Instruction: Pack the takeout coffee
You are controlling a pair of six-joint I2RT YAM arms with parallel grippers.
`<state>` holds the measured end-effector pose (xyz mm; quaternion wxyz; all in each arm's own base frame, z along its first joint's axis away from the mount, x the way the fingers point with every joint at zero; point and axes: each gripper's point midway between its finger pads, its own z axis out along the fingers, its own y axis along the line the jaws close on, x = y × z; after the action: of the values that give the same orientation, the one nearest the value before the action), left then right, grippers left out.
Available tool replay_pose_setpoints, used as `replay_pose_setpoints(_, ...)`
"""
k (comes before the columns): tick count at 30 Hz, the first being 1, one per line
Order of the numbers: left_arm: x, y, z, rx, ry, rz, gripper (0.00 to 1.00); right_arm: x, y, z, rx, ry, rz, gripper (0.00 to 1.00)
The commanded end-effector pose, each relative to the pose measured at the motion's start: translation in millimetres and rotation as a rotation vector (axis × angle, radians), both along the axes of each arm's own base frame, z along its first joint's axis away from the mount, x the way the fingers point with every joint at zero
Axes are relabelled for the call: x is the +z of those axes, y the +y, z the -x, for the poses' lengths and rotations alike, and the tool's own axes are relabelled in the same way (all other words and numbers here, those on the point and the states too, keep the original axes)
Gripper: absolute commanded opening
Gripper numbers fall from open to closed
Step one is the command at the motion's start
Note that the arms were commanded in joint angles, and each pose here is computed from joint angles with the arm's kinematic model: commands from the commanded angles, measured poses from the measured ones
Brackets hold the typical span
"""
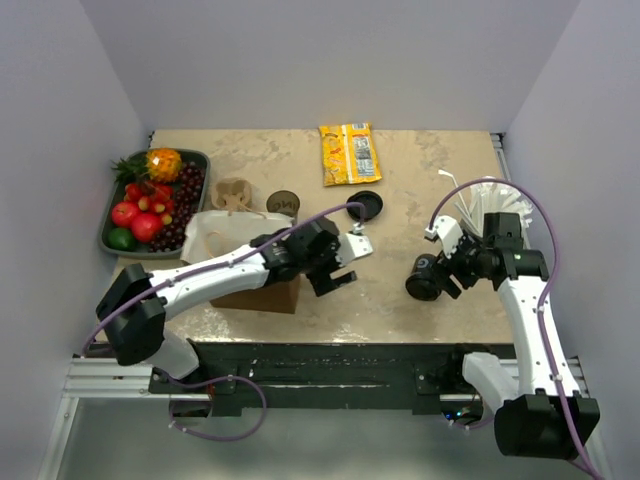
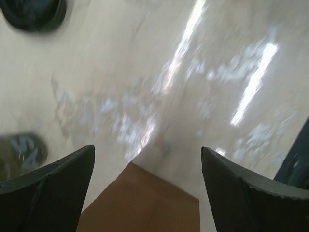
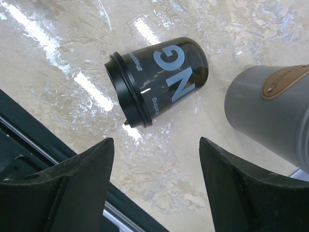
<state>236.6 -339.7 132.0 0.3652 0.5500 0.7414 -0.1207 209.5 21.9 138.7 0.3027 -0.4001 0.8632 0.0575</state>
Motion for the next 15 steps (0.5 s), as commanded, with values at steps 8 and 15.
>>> replay_pose_setpoints(8,-9.6,88.5,-2.0,0.008,0.074,-0.057,0.94,-7.9,1.2,-0.7,0.107,0.019,0.029,0.72)
replay_pose_setpoints(15,48.9,-49.4,-0.7,-0.079,0.081,0.499,0.98,-33.9,-12.4,-4.5,0.099,0.059,0.100,0.72)
